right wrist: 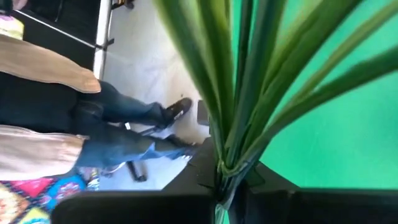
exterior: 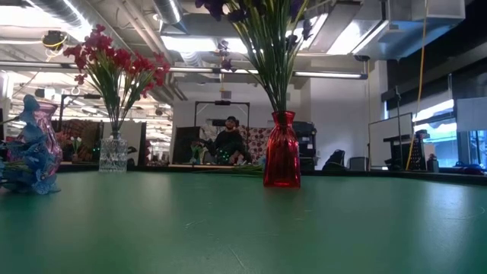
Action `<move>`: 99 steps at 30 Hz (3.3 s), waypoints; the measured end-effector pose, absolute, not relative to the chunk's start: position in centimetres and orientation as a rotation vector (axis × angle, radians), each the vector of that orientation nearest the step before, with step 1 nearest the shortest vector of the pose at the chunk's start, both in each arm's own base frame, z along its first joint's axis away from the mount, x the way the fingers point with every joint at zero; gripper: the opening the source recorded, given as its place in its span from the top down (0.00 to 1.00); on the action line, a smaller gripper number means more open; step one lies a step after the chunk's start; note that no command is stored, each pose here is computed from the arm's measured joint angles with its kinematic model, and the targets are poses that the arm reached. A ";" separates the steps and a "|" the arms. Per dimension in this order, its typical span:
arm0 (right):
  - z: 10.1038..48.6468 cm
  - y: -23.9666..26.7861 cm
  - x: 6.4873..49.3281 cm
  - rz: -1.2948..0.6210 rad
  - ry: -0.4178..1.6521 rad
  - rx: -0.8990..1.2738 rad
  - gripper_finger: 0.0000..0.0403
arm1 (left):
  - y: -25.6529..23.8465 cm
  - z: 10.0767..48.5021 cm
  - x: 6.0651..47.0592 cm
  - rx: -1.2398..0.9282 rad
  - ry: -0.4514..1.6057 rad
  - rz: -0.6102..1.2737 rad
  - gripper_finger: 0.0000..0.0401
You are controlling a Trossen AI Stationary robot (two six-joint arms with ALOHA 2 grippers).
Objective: Sort flowers into vase by color
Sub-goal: Put the right blue flowers into the violet vase
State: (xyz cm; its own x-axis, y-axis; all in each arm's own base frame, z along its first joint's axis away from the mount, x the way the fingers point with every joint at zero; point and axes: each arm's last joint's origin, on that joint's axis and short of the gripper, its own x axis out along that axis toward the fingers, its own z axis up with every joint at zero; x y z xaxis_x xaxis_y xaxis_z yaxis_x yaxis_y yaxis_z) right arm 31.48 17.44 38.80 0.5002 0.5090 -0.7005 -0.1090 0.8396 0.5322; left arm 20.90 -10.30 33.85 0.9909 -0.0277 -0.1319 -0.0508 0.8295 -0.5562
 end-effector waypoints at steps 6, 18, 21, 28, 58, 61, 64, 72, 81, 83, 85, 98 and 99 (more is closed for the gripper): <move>40.2 20.6 29.3 0.382 0.840 0.376 0.99 | -10.9 33.8 20.6 -0.578 0.144 -0.015 0.55; 32.6 26.7 26.2 0.182 1.225 0.534 0.99 | -17.3 30.3 22.5 -0.576 0.217 -0.140 0.55; 29.9 27.2 26.8 0.151 1.335 0.535 0.99 | -18.9 28.3 23.5 -0.582 0.245 -0.136 0.55; 25.3 27.0 29.1 0.113 1.470 0.457 0.99 | -21.5 24.6 25.6 -0.717 0.259 -0.135 0.55; 24.6 19.7 37.5 0.157 1.293 0.465 0.98 | -18.8 20.0 29.7 -0.590 0.326 0.016 0.55; 24.7 19.5 37.8 0.157 1.266 0.477 0.98 | -18.3 20.1 30.1 -0.593 0.322 0.025 0.55; 24.8 19.1 38.2 0.157 1.248 0.490 0.98 | -18.1 20.2 30.3 -0.579 0.314 0.002 0.55; 24.8 18.3 38.7 0.138 1.228 0.502 0.98 | -18.0 20.2 30.3 -0.553 0.318 -0.007 0.55; 25.2 18.4 39.4 0.157 1.151 0.519 0.98 | -17.6 20.3 30.6 -0.564 0.306 0.010 0.56; 25.2 18.4 39.4 0.155 1.142 0.519 0.98 | -17.6 20.3 30.6 -0.564 0.307 0.010 0.59; 25.3 18.4 39.5 0.152 1.128 0.518 0.98 | -17.7 20.3 30.5 -0.564 0.307 0.008 0.65; 26.3 18.3 39.5 0.157 1.071 0.522 0.70 | -17.6 20.7 30.3 -0.581 0.319 0.005 0.98; 26.7 18.2 39.3 0.170 1.072 0.535 0.66 | -17.5 21.0 30.1 -0.578 0.322 0.004 0.99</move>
